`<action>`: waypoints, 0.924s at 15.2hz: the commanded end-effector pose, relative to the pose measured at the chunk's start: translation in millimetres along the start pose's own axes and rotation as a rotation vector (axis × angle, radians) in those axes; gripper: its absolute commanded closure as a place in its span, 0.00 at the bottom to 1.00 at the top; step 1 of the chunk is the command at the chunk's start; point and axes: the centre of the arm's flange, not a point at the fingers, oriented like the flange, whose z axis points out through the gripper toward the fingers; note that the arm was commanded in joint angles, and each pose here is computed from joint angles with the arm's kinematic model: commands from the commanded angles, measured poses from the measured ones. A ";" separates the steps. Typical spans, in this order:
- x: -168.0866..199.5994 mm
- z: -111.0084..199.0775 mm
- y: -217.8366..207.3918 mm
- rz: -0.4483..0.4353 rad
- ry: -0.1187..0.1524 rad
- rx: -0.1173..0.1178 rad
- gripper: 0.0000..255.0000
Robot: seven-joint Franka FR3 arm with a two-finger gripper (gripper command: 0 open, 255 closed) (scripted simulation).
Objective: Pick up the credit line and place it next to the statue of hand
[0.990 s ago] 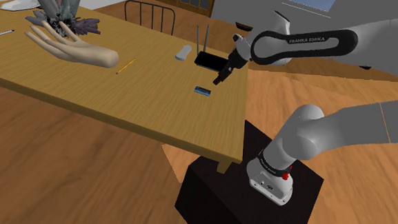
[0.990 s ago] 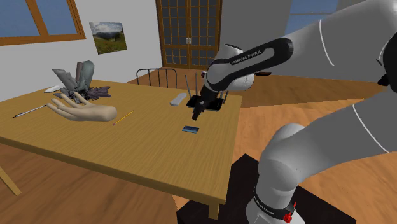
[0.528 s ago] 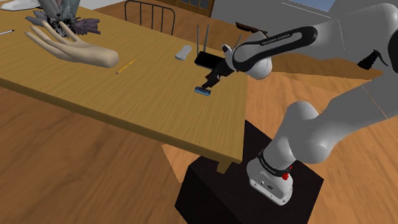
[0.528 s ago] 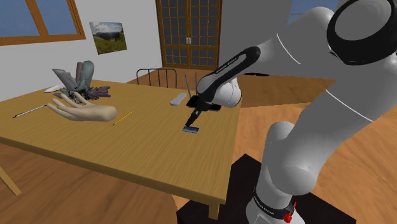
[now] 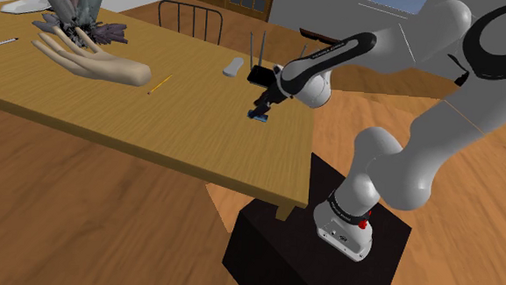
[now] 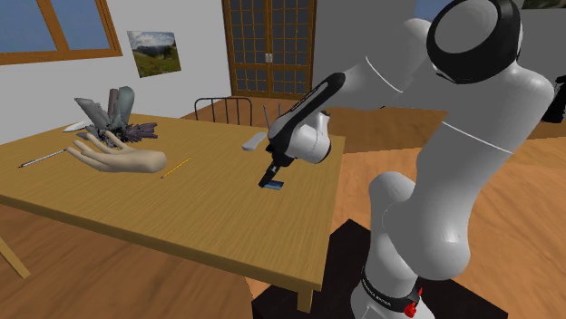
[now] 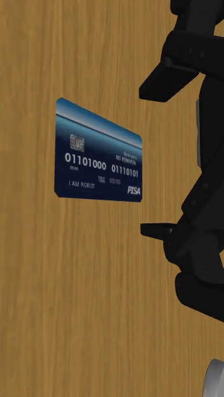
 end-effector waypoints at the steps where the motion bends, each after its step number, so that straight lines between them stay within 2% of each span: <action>1: -0.2 5.2 1.2 0.000 0.000 -0.002 0.00; 7: -0.2 5.2 1.2 0.000 0.000 -0.002 0.00; 8: -0.2 5.2 1.2 0.000 0.000 -0.002 1.00; 14: -0.2 5.2 1.2 0.000 0.000 -0.002 1.00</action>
